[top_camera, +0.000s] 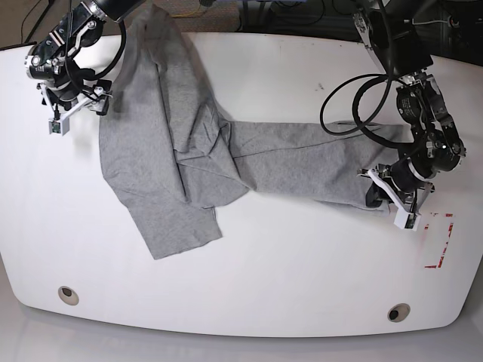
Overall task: Layout the t-shirt on the table in an organized manner, then fold the t-shirt properly
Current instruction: 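Drag the pinched fabric with the right gripper away from the left gripper, then lift the shirt high with both grippers and shake it out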
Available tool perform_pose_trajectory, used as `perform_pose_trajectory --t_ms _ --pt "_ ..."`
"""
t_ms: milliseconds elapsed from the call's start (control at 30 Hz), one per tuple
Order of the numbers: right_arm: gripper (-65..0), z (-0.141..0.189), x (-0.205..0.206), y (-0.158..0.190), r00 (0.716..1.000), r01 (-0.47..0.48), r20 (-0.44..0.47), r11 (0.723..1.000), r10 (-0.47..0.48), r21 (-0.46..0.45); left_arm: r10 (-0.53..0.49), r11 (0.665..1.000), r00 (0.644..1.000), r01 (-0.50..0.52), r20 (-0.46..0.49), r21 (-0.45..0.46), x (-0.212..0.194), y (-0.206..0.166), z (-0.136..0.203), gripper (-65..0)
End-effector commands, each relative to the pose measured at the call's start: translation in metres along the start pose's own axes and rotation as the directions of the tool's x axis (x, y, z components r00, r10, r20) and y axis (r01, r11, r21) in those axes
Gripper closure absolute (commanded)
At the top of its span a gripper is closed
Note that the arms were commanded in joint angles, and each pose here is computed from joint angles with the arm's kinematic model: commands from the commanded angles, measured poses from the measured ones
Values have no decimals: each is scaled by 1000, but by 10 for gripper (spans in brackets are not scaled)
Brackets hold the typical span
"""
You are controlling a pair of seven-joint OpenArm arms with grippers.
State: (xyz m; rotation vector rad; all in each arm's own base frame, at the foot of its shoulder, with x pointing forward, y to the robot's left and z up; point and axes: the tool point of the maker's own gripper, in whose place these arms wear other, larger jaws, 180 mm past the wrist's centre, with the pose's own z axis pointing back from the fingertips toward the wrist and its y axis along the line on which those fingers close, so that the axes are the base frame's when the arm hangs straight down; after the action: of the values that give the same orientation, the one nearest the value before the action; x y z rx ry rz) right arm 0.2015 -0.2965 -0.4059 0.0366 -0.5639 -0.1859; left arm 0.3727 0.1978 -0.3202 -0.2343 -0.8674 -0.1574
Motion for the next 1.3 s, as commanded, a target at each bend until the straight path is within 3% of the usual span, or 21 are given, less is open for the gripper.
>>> perform_pose_trajectory --t_ms 0,333,833,933,1200,1267 --pt "-482 2 9 -3 999 -2 32 1000 2 3 -19 1000 998 19 58 9 20 3 6 -10" --pt "-482 -8 7 27 999 -53 11 996 53 76 -41 998 998 39 44 41 19 18 13 -10" --pt "-474 -27 -16 66 999 -19 -46 983 27 180 -43 998 998 41 43 47 19 21 14 -10" --pt "-401 -28 -17 69 998 -24 -48 982 34 187 -43 998 998 41 43 47 19 21 14 -10" --pt "-11 -28 -13 71 998 -34 -43 981 43 190 -43 998 998 41 43 47 19 21 14 -10" --pt "0 -28 -10 73 998 -50 -39 980 58 194 -44 998 998 42 46 47 21 21 14 -10"
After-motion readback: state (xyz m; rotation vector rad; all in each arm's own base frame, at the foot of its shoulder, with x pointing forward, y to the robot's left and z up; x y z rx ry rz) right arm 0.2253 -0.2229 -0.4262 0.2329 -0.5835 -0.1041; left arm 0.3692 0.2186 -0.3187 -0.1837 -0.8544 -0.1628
